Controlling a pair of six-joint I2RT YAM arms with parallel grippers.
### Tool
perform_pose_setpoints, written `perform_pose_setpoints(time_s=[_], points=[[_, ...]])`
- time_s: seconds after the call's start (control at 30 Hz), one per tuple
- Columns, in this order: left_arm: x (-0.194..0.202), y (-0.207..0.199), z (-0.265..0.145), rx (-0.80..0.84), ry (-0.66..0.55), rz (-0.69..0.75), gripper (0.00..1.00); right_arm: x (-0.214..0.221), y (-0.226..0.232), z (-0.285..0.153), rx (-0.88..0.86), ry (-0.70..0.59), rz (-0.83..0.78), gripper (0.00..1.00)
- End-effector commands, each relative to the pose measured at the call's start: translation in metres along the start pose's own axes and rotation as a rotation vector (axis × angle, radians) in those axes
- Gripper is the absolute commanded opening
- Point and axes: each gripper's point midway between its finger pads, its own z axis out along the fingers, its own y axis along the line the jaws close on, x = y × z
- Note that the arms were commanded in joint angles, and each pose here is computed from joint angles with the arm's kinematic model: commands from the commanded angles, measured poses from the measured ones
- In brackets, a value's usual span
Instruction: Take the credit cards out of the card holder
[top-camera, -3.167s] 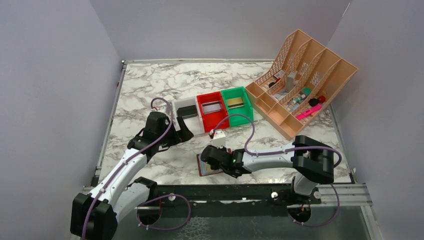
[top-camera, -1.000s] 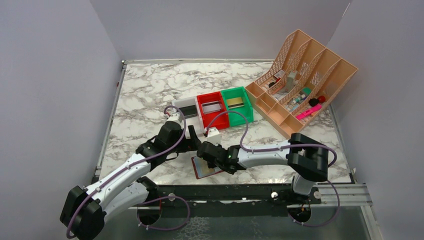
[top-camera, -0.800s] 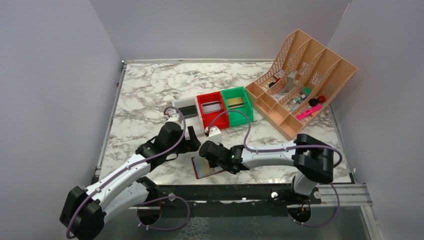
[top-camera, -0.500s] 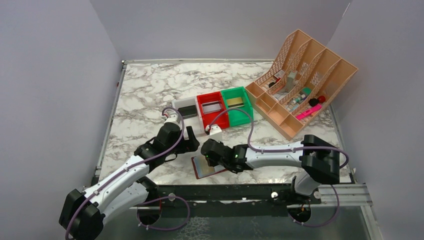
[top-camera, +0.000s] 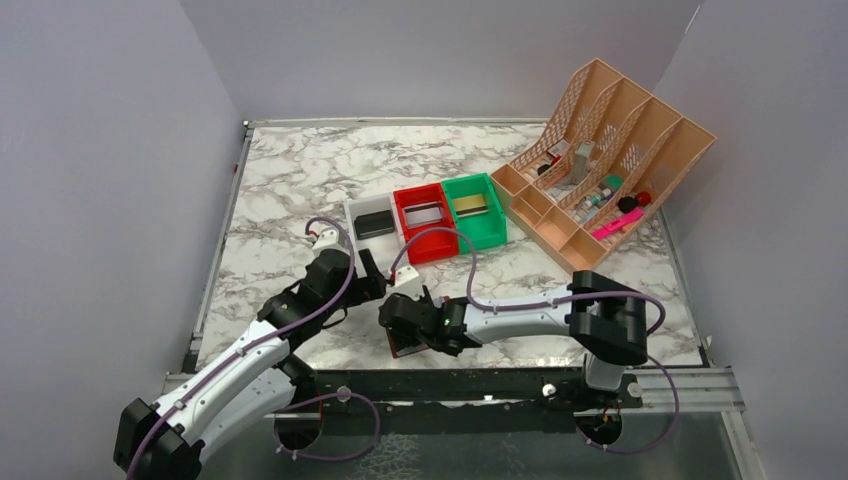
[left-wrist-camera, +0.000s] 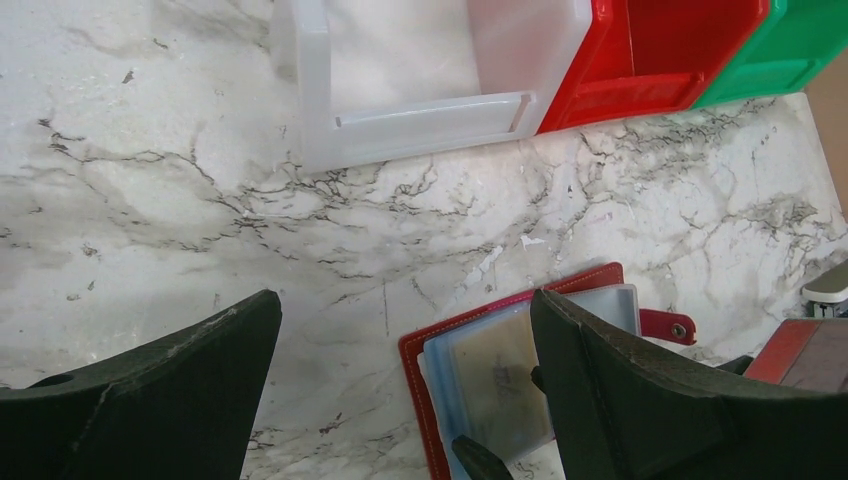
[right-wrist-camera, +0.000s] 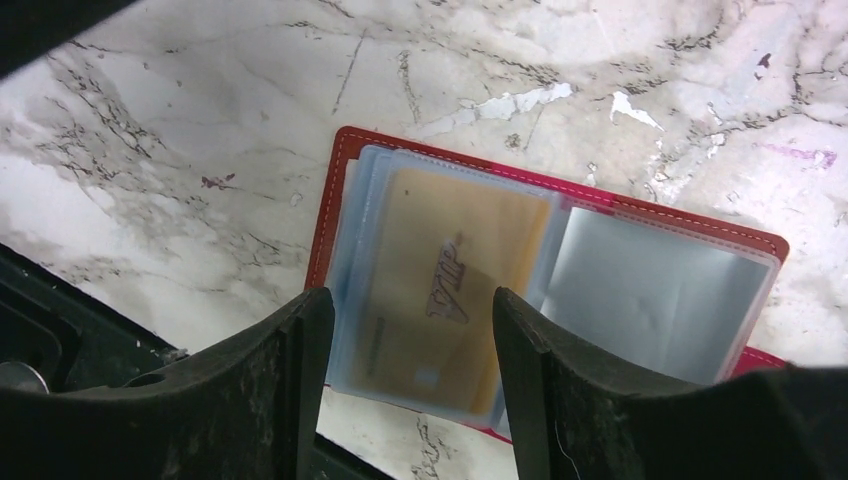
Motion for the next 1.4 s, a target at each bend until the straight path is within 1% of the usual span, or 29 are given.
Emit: perform_pose_setpoints(time_s=[0.0,0.1,0.17,0.2,0.33,0.53,0.73,0.83,0.97,1.07,1.23,1.37], points=[[-0.003,0.007,-0.001,-0.036,-0.023,-0.004,0.99,0.012,-0.008,0.005,0.096,0.033,-0.026,0.65],[-0.002,0.007,0.000,-0.040,-0.016,-0.001,0.99,0.024,-0.013,0.011,0.116,0.053,-0.013,0.64],[-0.002,0.007,0.000,-0.039,-0.013,0.000,0.99,0.030,-0.018,0.012,0.124,0.060,0.003,0.61],[-0.002,0.006,0.000,-0.036,-0.014,-0.001,0.99,0.032,-0.018,0.012,0.118,0.059,0.012,0.59],[-0.002,0.006,-0.001,-0.032,-0.012,-0.001,0.99,0.034,-0.016,0.012,0.091,0.056,0.020,0.40],[0.000,0.005,0.000,-0.029,-0.004,-0.002,0.99,0.037,-0.015,0.015,0.089,0.064,0.012,0.21],[0.003,0.005,0.001,-0.032,0.009,-0.001,0.99,0.029,-0.010,0.012,0.071,0.043,0.015,0.10],[0.005,0.009,0.003,-0.047,0.015,-0.004,0.99,0.022,-0.006,0.010,0.054,0.026,0.021,0.02],[0.010,0.014,0.007,-0.085,0.039,-0.004,0.99,0.016,0.001,0.008,0.023,0.010,0.037,0.01],[0.014,0.012,0.009,-0.106,0.081,-0.018,0.99,0.014,0.005,0.006,0.002,0.005,0.045,0.01],[0.020,0.003,0.013,-0.107,0.149,-0.043,0.99,0.019,0.002,0.011,0.029,0.030,0.040,0.01],[0.016,0.006,0.016,-0.130,0.128,-0.054,0.99,0.015,0.005,0.012,0.035,0.023,0.045,0.01]])
